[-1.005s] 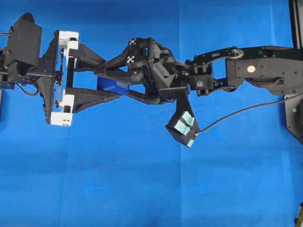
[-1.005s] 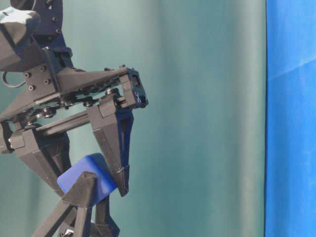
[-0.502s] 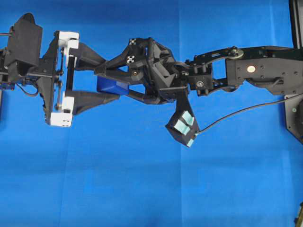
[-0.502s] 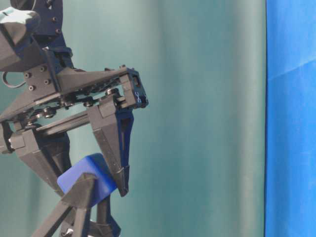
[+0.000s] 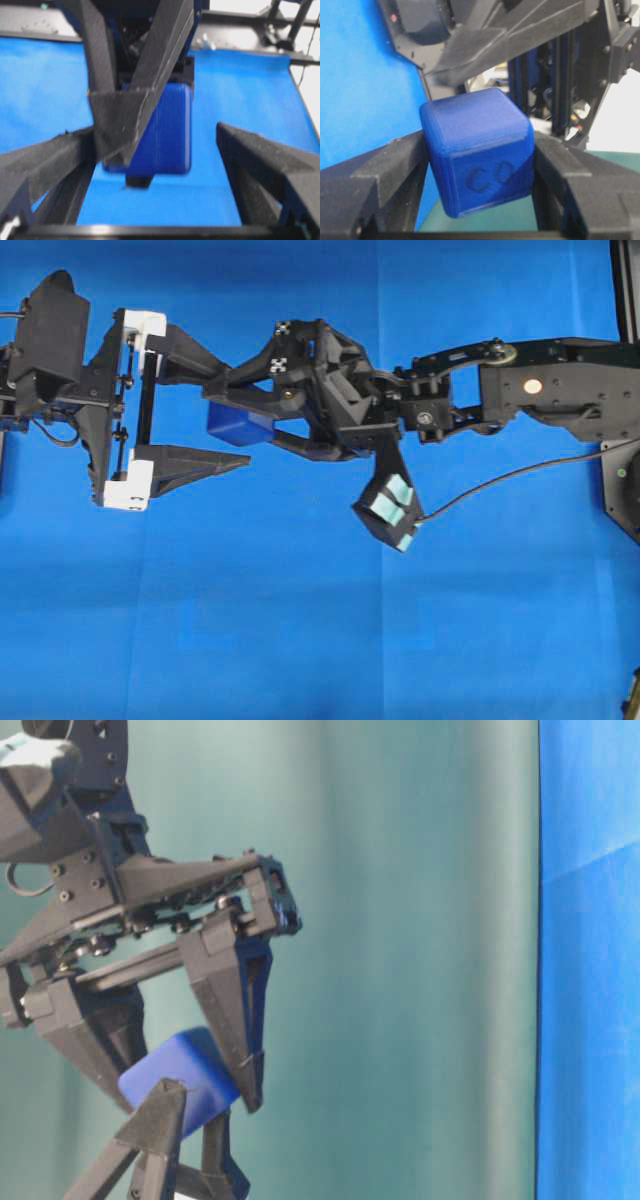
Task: Handover the blue block to the right arm after grasping it with the left arm, then place it in the designated position.
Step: 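Open the left gripper and pull the right gripper away with cube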
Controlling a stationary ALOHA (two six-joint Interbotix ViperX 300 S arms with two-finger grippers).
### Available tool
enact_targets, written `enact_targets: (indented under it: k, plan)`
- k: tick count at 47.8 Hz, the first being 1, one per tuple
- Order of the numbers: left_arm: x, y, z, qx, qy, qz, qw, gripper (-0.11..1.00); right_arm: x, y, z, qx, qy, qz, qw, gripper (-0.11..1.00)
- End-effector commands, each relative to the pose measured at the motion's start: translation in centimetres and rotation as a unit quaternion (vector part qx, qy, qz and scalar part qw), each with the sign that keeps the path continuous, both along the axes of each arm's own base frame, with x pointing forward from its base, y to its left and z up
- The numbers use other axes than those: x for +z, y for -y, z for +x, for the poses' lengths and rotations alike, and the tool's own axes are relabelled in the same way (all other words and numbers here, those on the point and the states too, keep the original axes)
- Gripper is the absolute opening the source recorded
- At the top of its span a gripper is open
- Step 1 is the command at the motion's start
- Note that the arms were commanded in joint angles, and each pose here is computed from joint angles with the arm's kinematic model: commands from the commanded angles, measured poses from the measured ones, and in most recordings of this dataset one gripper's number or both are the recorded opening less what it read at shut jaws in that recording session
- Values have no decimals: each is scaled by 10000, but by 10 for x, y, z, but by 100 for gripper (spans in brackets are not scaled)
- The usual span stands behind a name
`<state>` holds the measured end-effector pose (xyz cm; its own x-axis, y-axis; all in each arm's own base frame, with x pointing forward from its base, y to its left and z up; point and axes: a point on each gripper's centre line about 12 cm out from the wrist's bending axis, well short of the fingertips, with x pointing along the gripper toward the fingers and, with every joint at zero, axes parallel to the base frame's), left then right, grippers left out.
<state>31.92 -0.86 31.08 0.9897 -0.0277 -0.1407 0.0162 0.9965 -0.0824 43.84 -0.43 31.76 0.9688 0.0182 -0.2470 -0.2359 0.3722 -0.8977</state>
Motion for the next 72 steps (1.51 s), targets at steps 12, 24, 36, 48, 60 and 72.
enact_targets:
  k: [12,24,36,48,60,72]
  plan:
    - [12,-3,-27,33,276,-14,9996,93,22,-2,-45,-3,254,125,9996,43]
    - [13,-2,-41,24,269,2,9996,93,22,-3,-74,3,292,132,9995,43]
    - [12,-3,-43,32,230,3,9997,93,24,-4,-87,12,338,132,9993,43]
    - [12,-3,-42,34,238,-5,9997,93,24,-4,-87,-2,337,192,9992,43]
    - [12,-3,-42,34,230,-4,9997,93,25,-4,-87,-261,331,1353,9899,43]
    - [12,-2,-42,26,230,-5,9997,93,25,-2,-90,-728,284,3165,9454,43]
